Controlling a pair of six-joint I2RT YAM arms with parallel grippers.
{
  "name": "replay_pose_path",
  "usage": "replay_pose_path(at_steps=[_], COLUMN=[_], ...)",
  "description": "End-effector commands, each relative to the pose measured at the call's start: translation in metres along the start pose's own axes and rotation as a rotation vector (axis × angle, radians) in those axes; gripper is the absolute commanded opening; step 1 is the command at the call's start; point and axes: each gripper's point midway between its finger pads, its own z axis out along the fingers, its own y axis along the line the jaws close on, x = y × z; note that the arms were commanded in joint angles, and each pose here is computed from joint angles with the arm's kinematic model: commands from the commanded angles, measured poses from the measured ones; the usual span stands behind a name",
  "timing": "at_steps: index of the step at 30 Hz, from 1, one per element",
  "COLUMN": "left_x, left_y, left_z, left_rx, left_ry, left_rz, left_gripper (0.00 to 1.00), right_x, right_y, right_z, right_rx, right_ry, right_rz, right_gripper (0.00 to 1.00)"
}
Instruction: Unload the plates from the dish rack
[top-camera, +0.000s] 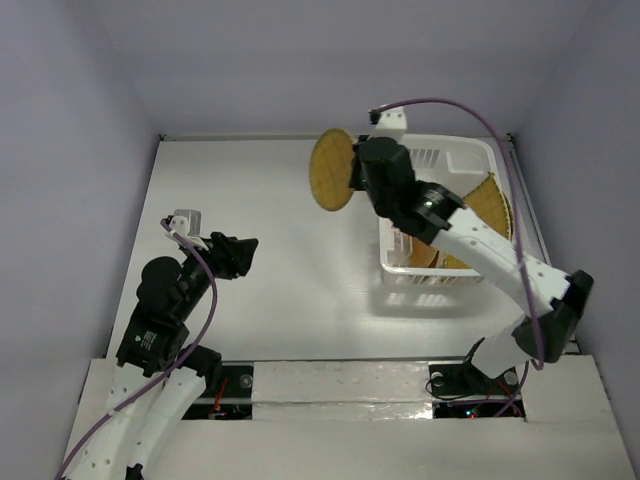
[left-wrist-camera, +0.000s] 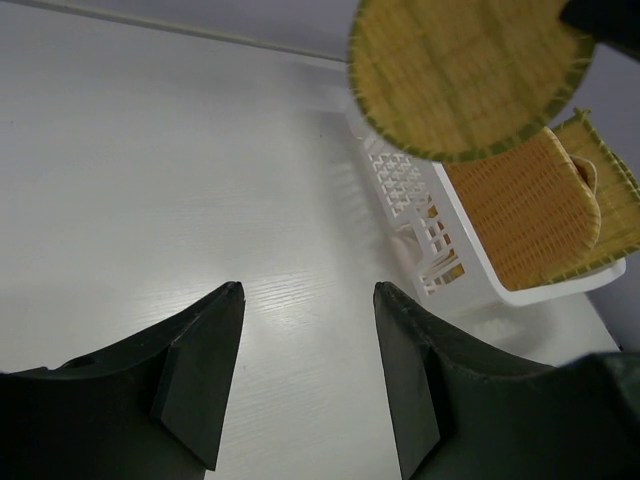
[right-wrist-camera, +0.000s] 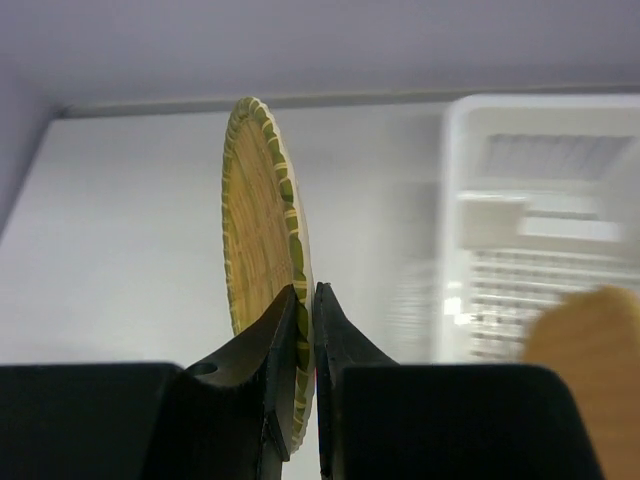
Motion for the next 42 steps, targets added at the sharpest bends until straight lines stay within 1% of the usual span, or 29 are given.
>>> replay_pose_path(at_steps=[1, 3, 4, 7, 8, 10, 11, 14, 15, 21, 23, 24, 26, 27, 29, 30, 33, 35, 37, 40, 41, 42], left_x=[-0.014, -0.015, -0.015, -0.016, -0.017, -0.016, -0.016, -0.015, -0.015, -0.015, -0.014, -0.014, -0.014, -0.013, -0.013, -0.013, -0.014, -0.013, -0.013, -0.013, -0.013, -0.013], left_y=[0.002, 0.004, 0.004, 0.005, 0.005, 0.005, 0.005, 0.004, 0.004, 0.004, 0.003, 0.002, 0.001, 0.001, 0.001, 0.001, 0.0, 0.0, 0.0, 0.0, 0.0, 0.0], left_z=[-0.003, -0.004, -0.004, -0.005, -0.005, -0.005, -0.005, -0.004, -0.004, -0.004, -0.004, -0.004, -0.003, -0.004, -0.004, -0.003, -0.004, -0.003, -0.003, -0.003, -0.003, -0.003], left_rx=[-0.029, -0.039, -0.042, -0.048, -0.047, -0.048, -0.047, -0.042, -0.041, -0.036, -0.032, -0.029, -0.022, -0.021, -0.017, -0.017, -0.015, -0.013, -0.013, -0.011, -0.012, -0.011], left_ry=[-0.054, -0.061, -0.063, -0.071, -0.072, -0.071, -0.07, -0.066, -0.064, -0.067, -0.065, -0.065, -0.061, -0.061, -0.061, -0.061, -0.061, -0.059, -0.059, -0.059, -0.058, -0.059], left_rz=[-0.007, -0.01, -0.013, -0.015, -0.015, -0.015, -0.015, -0.013, -0.013, -0.013, -0.013, -0.013, -0.011, -0.011, -0.009, -0.009, -0.009, -0.009, -0.009, -0.009, -0.009, -0.009], left_gripper=[0.51, 0.51, 0.51, 0.51, 0.51, 0.51, 0.51, 0.51, 0.51, 0.51, 0.51, 0.51, 0.51, 0.51, 0.51, 0.51, 0.51, 0.51, 0.51, 0.51, 0.51, 0.51], right_x=[0.003, 0.014, 0.039, 0.06, 0.085, 0.098, 0.121, 0.142, 0.163, 0.221, 0.238, 0.25, 0.259, 0.258, 0.261, 0.264, 0.274, 0.28, 0.276, 0.273, 0.27, 0.266], right_y=[0.091, 0.114, 0.126, 0.153, 0.161, 0.17, 0.173, 0.178, 0.178, 0.174, 0.171, 0.166, 0.161, 0.158, 0.154, 0.152, 0.148, 0.149, 0.153, 0.148, 0.147, 0.146], right_z=[0.025, 0.035, 0.052, 0.069, 0.083, 0.094, 0.106, 0.121, 0.129, 0.14, 0.142, 0.142, 0.14, 0.141, 0.139, 0.139, 0.137, 0.134, 0.132, 0.13, 0.129, 0.128], right_rx=[-0.292, -0.347, -0.35, -0.401, -0.393, -0.397, -0.376, -0.353, -0.332, -0.292, -0.278, -0.262, -0.247, -0.24, -0.232, -0.228, -0.222, -0.235, -0.262, -0.248, -0.247, -0.248], right_ry=[-0.037, -0.003, 0.042, 0.094, 0.134, 0.152, 0.186, 0.209, 0.237, 0.331, 0.363, 0.38, 0.395, 0.383, 0.379, 0.384, 0.405, 0.422, 0.418, 0.41, 0.402, 0.397], right_rz=[0.228, 0.261, 0.254, 0.327, 0.322, 0.343, 0.342, 0.356, 0.344, 0.368, 0.374, 0.369, 0.369, 0.371, 0.368, 0.364, 0.352, 0.358, 0.372, 0.37, 0.364, 0.358], right_gripper=[0.0, 0.0, 0.0, 0.0, 0.0, 0.0, 0.0, 0.0, 0.0, 0.0, 0.03, 0.08, 0.12, 0.19, 0.27, 0.32, 0.35, 0.35, 0.35, 0.36, 0.38, 0.46])
